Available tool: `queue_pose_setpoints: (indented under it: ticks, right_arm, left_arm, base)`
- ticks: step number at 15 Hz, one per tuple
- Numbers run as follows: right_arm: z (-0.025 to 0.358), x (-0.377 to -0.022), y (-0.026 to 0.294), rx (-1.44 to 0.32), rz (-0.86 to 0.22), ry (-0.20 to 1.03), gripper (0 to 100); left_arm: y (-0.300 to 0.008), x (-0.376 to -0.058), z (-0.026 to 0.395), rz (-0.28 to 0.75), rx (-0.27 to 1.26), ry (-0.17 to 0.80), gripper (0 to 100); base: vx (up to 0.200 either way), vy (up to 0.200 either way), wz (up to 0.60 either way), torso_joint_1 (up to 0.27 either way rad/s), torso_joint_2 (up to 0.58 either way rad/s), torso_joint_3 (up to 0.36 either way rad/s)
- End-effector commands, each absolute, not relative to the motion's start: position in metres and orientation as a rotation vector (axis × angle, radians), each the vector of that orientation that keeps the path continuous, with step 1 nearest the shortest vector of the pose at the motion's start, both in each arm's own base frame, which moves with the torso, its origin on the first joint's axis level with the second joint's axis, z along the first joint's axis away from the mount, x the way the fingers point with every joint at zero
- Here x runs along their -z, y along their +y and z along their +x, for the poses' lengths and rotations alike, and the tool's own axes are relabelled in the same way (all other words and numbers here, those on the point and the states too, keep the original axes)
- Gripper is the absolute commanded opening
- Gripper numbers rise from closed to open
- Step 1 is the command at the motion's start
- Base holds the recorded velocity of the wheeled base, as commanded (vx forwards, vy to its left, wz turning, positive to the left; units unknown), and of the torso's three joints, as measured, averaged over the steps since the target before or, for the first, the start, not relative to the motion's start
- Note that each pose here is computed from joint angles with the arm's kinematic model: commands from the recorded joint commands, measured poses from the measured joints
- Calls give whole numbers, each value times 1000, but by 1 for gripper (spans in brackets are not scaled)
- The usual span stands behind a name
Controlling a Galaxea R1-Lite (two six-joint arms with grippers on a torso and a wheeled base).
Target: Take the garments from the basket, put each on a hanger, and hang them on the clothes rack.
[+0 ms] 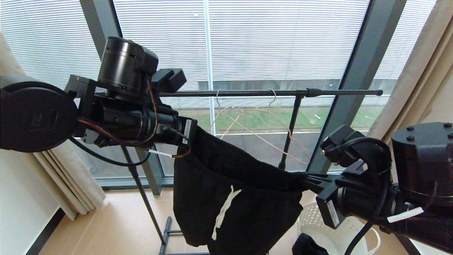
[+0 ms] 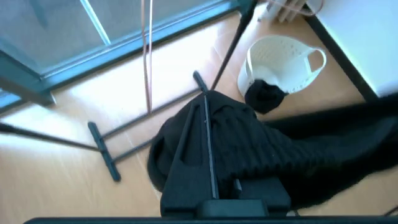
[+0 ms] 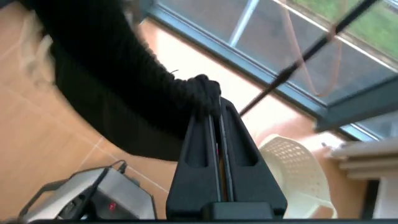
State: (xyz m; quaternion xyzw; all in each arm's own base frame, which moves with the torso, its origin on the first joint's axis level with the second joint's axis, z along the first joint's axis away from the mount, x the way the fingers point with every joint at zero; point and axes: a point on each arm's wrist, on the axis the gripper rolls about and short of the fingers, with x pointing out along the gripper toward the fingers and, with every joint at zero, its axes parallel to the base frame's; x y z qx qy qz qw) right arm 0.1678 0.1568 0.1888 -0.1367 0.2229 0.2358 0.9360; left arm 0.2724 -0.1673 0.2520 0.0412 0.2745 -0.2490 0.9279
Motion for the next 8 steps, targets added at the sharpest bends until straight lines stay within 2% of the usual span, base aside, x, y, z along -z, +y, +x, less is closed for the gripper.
queue_pose_setpoints:
  ticks: [1, 6, 8]
  right_arm:
    - [162, -180, 156, -510, -279, 439, 100]
    - [152, -155, 149, -638, -334, 512, 100]
    - [148, -153, 147, -734, -346, 448, 100]
  left_arm:
    - [-176, -250, 278, 88, 522, 564, 0]
    - [-186, -255, 287, 101, 481, 531, 0]
    - [-187, -255, 288, 104, 464, 525, 0]
  base:
    - [0, 0, 0, 0, 0, 0]
    - [0, 0, 0, 0, 0, 0]
    - [0, 0, 0, 0, 0, 0]
